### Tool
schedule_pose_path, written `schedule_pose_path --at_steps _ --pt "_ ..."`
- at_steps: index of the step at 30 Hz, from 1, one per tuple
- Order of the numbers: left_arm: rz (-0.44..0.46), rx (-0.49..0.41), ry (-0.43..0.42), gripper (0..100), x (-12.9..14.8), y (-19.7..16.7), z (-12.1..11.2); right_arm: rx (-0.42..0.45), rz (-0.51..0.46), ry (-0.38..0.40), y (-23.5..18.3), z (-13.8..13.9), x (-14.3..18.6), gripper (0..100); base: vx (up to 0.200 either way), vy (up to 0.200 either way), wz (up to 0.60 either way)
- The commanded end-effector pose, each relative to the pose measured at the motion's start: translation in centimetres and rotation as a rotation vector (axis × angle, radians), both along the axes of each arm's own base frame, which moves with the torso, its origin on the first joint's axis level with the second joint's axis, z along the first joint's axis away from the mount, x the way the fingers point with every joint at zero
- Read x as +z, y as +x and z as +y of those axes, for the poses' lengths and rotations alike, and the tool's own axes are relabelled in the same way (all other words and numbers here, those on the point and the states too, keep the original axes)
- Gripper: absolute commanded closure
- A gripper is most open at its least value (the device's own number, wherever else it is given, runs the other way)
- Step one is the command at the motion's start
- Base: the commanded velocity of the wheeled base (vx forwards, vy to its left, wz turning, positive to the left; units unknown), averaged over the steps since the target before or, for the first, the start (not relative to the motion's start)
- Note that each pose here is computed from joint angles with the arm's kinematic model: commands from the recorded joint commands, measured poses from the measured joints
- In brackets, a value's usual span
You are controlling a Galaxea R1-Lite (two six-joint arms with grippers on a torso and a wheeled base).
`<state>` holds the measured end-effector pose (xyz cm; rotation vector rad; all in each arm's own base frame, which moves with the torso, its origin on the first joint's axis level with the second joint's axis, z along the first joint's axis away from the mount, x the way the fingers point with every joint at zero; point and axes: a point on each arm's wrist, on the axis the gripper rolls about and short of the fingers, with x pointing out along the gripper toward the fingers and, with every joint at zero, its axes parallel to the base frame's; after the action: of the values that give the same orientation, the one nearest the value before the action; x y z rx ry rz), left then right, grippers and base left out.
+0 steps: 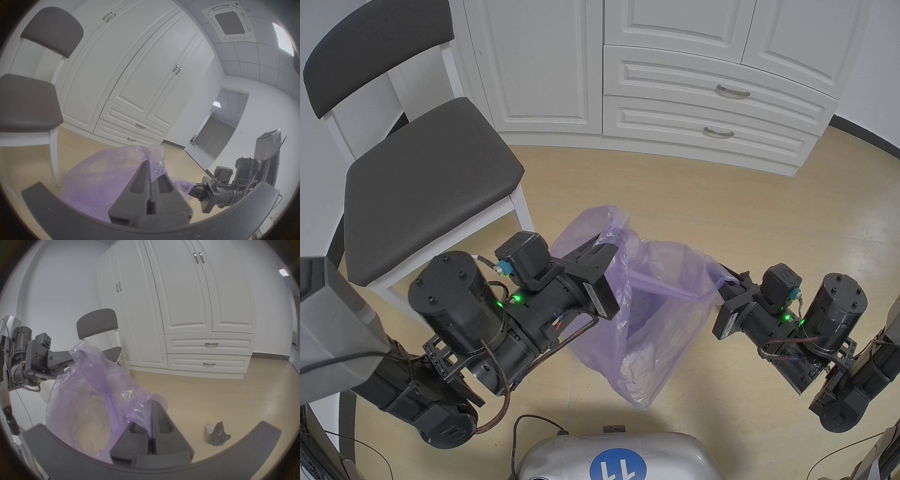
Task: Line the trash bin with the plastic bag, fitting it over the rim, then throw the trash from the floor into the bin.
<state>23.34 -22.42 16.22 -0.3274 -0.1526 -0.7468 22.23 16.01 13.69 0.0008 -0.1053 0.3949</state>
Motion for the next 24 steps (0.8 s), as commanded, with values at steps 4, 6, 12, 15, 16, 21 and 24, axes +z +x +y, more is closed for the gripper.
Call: schedule_pose_path --at_steps 4,6,12,15,16,21,24 --pt "0.073 0.009 0.003 100 -2.7 2.4 -1.4 -0.048 0.024 -0.022 1.3 -2.2 -0.5 100 0.000 0.000 0.00" --pt "0.089 0.009 0.006 100 -3.4 2.7 -1.6 -0.053 0.045 -0.035 1.4 -2.4 -0.8 100 0.000 0.000 0.00" --pt "0.092 0.019 0.017 100 -3.6 2.7 -1.6 -0.043 0.063 -0.049 0.8 -2.5 -1.1 100 0.000 0.000 0.00" --pt "0.070 0.042 -0.010 100 -2.3 2.1 -1.3 -0.028 0.058 -0.050 0.3 -2.3 -0.9 100 0.000 0.000 0.00" --pt "0.064 0.046 -0.020 100 -1.9 1.8 -1.1 -0.016 0.054 -0.048 -0.1 -2.1 -0.7 100 0.000 0.000 0.00" --pt "0.053 0.039 -0.034 100 -0.9 1.0 -0.4 0.033 0.040 -0.041 -1.8 -1.8 0.5 100 0.000 0.000 0.00" --pt "0.047 0.036 -0.042 100 -0.6 0.9 -0.4 0.058 0.063 -0.054 -2.8 -1.8 1.3 100 0.000 0.000 0.00"
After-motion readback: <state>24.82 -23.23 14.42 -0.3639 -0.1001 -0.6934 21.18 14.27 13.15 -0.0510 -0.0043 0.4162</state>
